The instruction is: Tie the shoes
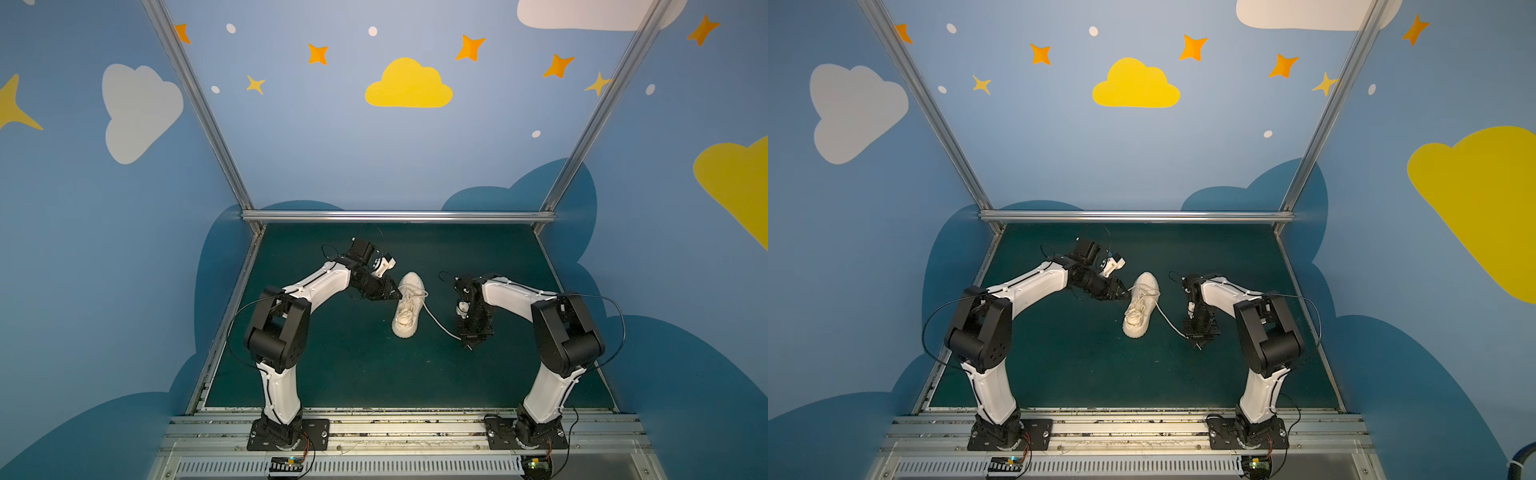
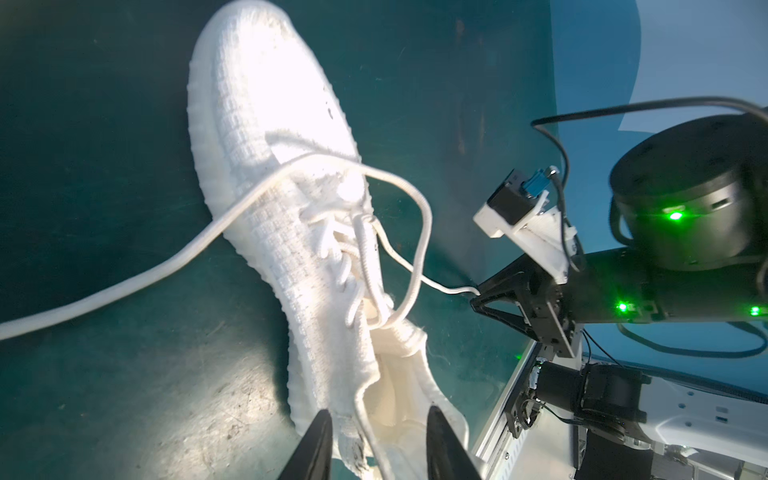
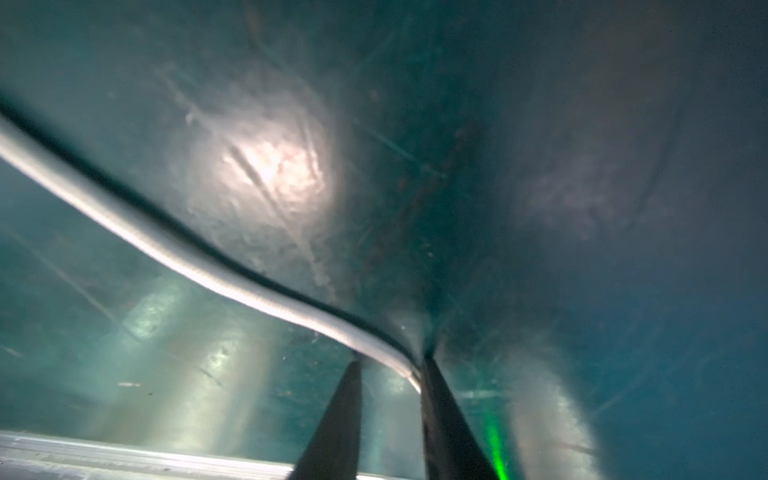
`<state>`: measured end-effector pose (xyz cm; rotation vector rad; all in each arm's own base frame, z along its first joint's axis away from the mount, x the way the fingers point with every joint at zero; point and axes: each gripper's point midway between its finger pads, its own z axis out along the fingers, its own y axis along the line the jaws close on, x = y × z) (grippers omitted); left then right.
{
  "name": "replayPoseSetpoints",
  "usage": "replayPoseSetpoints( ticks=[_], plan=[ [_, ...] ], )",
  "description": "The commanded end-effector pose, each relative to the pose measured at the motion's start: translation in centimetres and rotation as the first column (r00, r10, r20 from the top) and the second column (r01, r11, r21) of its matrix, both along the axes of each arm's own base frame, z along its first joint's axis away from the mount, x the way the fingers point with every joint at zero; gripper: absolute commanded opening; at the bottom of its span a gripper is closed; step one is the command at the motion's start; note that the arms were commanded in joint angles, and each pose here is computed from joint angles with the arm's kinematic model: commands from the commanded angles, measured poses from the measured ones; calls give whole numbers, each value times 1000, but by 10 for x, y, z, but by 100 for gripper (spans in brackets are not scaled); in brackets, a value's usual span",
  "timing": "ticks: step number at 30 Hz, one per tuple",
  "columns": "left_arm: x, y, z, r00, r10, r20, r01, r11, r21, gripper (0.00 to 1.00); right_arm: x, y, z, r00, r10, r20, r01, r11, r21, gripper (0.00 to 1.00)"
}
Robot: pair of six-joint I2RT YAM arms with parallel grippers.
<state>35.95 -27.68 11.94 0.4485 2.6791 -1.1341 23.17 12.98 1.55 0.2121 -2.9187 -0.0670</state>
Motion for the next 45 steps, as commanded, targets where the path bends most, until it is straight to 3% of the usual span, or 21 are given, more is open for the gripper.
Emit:
replayPoseSetpoints(
  ticks=[1, 9, 17, 30, 40, 45],
  plan=[
    [0, -6, 15, 999, -29, 29, 29, 1000, -6, 39, 1, 1, -8, 1000, -17, -9, 16, 999, -35, 18],
    [-6, -12, 18, 994, -87, 69, 83, 995, 60, 45, -7, -1, -6, 999, -10, -44, 7, 998, -66, 5],
    [3, -11, 10, 991, -100, 84, 92, 991, 101, 47, 1, 37, 24, 996, -82, -23, 84, 988, 131, 0],
    [29, -26, -8, 994, -91, 66, 88, 995, 53, 46, 4, 65, 68, 978, -207, -38, 209, 934, 289, 0],
    [42, -34, -13, 996, -56, 66, 55, 998, 24, 46, 27, 106, 93, 936, -319, -150, 352, 818, 456, 0],
    [45, -36, -15, 997, -48, 66, 47, 999, 17, 44, 41, 115, 100, 907, -373, -197, 421, 768, 482, 0]
  ],
)
